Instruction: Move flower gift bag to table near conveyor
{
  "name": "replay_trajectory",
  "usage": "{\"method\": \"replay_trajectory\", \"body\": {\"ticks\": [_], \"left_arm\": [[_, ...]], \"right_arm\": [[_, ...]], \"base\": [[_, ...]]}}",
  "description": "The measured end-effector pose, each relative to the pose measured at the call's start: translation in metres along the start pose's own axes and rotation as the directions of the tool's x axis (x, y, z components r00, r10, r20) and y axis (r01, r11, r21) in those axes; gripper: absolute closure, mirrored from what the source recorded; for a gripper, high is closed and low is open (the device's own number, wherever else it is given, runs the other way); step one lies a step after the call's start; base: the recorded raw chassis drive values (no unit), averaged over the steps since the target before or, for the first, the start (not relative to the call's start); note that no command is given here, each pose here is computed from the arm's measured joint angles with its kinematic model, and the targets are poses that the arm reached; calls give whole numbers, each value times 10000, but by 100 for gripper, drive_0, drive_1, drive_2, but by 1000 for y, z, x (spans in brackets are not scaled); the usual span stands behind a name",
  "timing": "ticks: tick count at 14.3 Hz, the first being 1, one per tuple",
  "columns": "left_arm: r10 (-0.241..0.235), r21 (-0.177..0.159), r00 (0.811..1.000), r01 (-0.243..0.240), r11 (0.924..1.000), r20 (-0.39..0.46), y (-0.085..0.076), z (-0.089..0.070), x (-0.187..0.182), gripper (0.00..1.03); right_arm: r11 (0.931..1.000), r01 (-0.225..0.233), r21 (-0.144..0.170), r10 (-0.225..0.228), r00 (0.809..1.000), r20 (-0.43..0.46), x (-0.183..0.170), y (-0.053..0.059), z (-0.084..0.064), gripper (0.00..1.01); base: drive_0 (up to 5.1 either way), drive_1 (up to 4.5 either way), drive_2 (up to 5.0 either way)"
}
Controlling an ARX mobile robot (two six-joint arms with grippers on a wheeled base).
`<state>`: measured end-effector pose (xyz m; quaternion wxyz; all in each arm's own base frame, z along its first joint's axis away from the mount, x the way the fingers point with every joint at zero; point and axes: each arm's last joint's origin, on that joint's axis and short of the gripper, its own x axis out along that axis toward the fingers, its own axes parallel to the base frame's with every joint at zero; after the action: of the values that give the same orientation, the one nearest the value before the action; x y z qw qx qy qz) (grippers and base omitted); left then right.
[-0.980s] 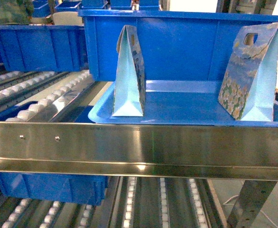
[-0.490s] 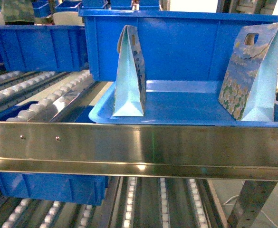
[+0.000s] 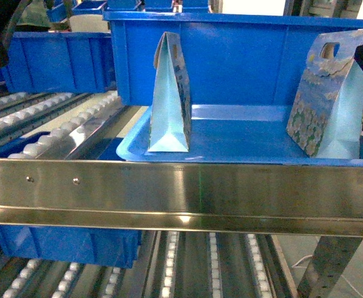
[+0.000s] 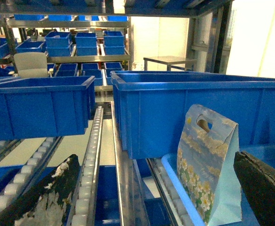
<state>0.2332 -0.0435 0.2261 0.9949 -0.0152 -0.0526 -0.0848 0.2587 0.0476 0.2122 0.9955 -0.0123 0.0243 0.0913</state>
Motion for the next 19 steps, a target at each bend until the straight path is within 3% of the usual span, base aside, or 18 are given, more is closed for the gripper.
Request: {"method": "replay_trajectory", "body": {"ticks": [6,12,14,16,19], "left_arm": [[15,4,10000,-15,10000,8,0,0,0,5],[15,4,10000,-15,10000,0,0,0,0,5],[15,4,10000,-15,10000,4,0,0,0,5],[8,3,10000,-8,10000,8,0,0,0,5],[15,4,10000,-15,10000,8,0,0,0,5]], "right_arm": [[9999,112,-2,-112,9990,433,11,-5,26,3],[9998,-146,-169,145,9999,-8,58,-6,34,3],[9985,-297,-460,275,9984,-493,82,-10,30,3],[9977,-83,-677,-8,9910,-1336,115,-24,20,3],[9988,-156,-461,65,9816,-1906,130,-29,11,3]], "base": [[0,0,0],[0,0,0],[0,0,0],[0,0,0],[0,0,0]]}}
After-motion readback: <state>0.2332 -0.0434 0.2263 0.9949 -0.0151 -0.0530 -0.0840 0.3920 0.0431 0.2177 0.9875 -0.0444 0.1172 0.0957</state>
